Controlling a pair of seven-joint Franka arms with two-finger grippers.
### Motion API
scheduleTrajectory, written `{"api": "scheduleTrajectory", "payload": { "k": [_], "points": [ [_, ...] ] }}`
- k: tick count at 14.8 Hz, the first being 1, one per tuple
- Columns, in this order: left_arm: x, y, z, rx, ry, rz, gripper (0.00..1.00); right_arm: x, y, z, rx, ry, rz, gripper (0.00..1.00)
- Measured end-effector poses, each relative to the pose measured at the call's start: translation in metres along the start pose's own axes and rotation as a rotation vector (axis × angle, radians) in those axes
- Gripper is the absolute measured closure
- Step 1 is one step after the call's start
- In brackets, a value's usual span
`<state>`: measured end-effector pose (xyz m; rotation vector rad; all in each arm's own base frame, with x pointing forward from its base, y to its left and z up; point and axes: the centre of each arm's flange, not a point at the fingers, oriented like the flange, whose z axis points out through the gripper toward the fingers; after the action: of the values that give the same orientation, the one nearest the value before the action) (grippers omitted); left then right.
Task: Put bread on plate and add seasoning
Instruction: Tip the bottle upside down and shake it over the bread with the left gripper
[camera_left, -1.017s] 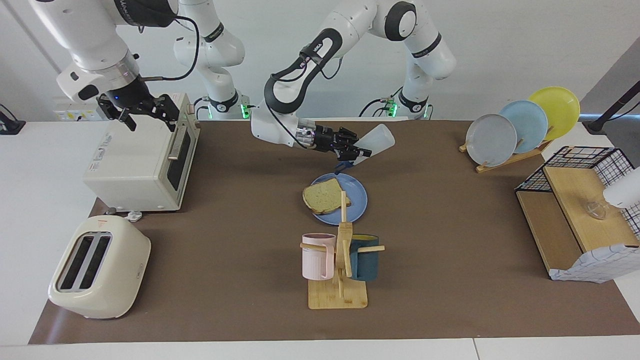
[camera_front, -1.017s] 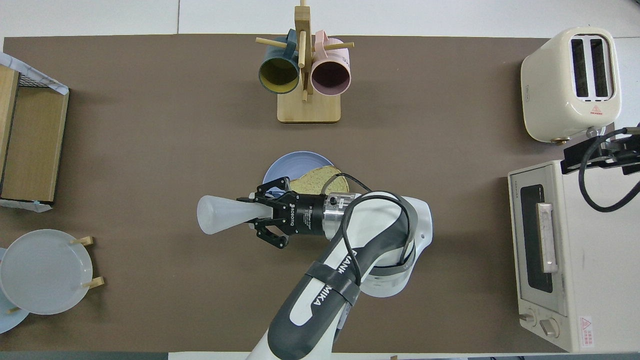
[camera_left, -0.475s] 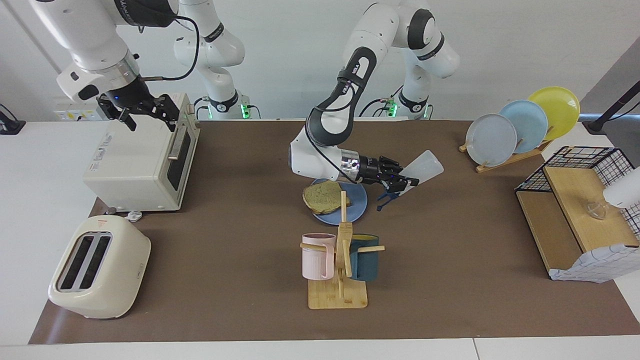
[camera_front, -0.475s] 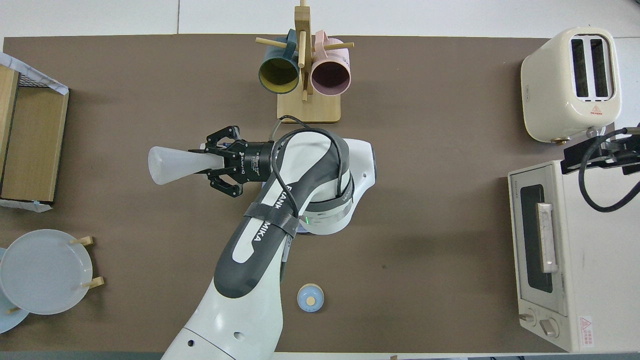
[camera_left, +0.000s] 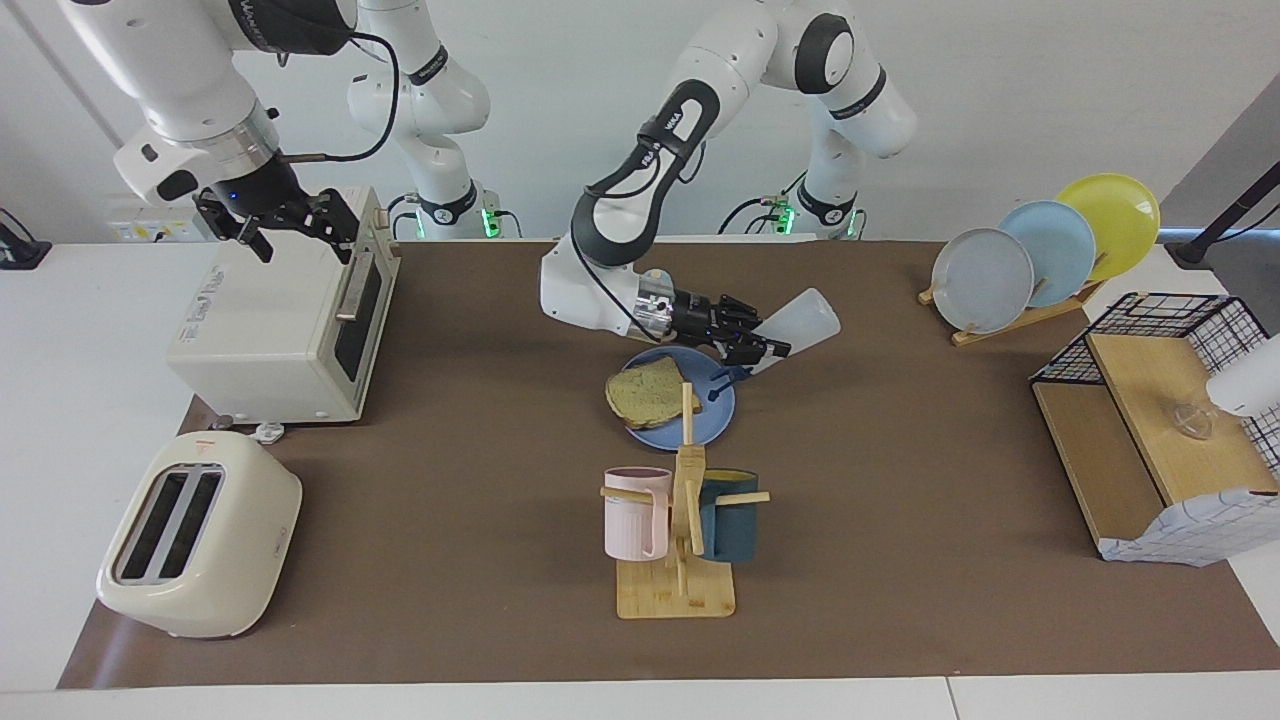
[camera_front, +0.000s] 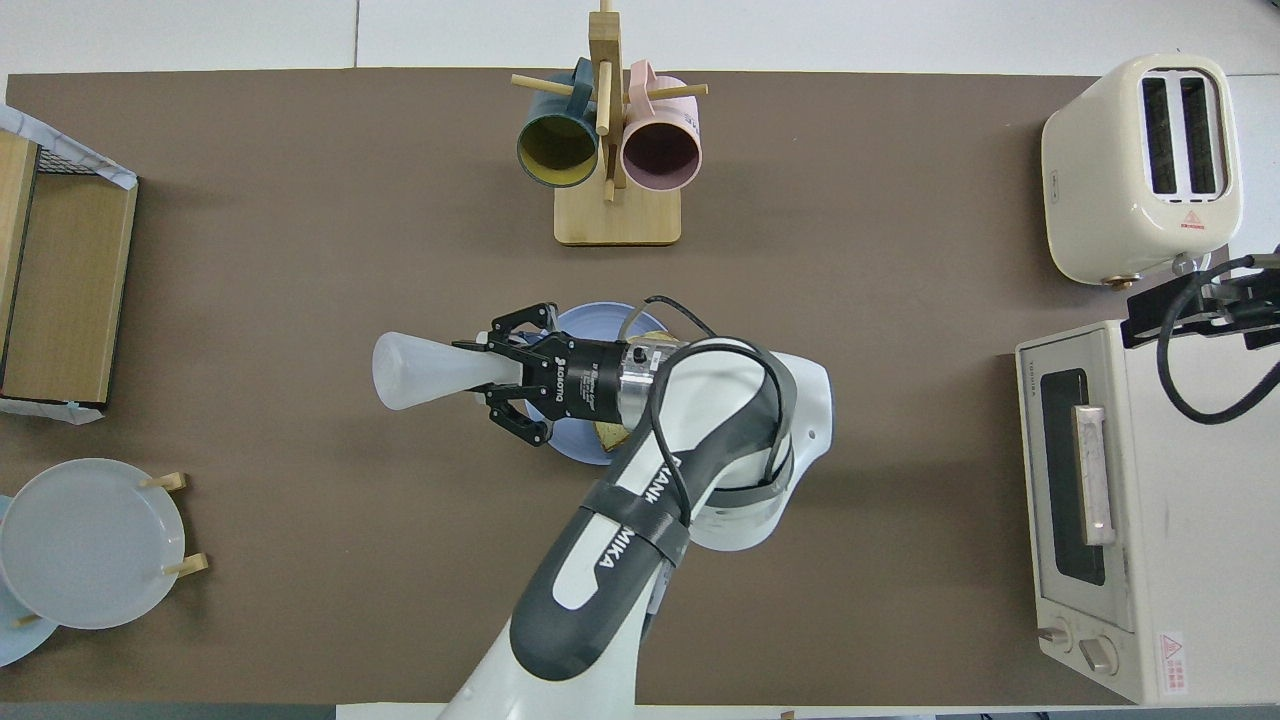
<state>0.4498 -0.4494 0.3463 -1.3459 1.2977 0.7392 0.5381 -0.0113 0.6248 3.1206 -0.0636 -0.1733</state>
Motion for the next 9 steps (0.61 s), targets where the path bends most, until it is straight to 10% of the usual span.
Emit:
{"api": "scheduleTrajectory", "payload": {
  "k": [9],
  "points": [
    [-0.003,0.015,-0.014,-0.007,-0.010,0.009,0.63,0.000,0.000,0.000,0.000,0.000,0.000,0.00]
  ]
}}
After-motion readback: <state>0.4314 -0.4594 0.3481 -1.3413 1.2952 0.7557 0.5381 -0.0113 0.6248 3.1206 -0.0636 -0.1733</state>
